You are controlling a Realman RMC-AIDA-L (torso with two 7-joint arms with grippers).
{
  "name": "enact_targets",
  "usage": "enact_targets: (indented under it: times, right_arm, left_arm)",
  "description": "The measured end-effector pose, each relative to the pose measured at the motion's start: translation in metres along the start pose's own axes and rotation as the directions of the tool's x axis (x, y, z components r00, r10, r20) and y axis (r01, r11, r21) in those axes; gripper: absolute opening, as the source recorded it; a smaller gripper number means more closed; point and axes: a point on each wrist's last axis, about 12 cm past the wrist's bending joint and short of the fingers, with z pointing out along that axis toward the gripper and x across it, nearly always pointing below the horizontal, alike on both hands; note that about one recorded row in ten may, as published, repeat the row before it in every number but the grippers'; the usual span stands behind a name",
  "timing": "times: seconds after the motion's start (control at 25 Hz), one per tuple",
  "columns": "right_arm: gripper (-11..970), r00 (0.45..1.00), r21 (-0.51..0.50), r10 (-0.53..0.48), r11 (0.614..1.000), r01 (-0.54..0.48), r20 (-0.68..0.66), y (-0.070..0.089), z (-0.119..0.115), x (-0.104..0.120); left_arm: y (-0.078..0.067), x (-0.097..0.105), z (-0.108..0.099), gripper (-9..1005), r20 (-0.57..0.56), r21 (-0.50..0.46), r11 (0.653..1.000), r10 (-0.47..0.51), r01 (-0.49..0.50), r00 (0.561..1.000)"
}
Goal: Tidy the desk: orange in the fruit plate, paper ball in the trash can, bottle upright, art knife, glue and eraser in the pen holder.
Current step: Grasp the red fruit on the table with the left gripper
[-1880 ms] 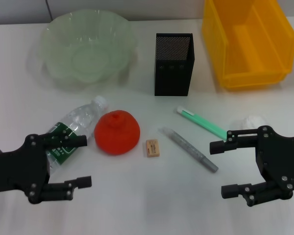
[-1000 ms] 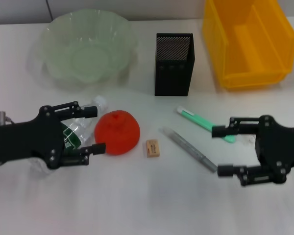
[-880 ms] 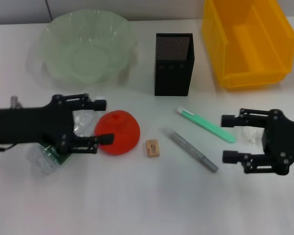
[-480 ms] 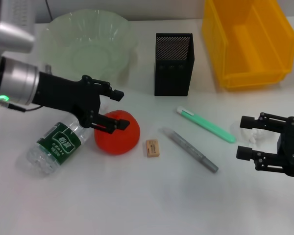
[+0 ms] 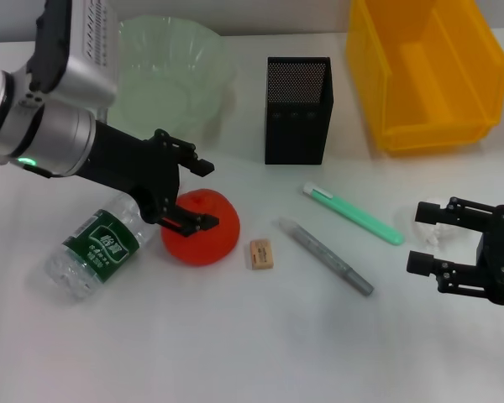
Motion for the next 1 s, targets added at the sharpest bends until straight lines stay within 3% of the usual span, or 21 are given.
enact_targets:
  times: [0.2,0.64,1.0]
  right_arm:
    - [749,1.000,0.001,-0.002,1.000,0.002,-0.002,-0.001,0.000,0.000]
    - [749,1.000,-0.008,-0.007,1.000,0.007,-0.008,-0.002,0.003,-0.002]
    - [748,1.000,-0.021,0.020,1.000,-0.020,0.009,0.001,0.004,0.001]
  left_arm:
    - [-0.007,0.000,0.001,722,-0.032,-0.021,1.000,0.021,-0.021,0.999]
    - [-0.007,0.003,0.002,709,-0.041,-0.036,0.999,0.004,-0.005,0.999]
    - [-0.011,0.005,0.011,367,-0.067,-0.031,0.999,0.020,-0.022,0.998]
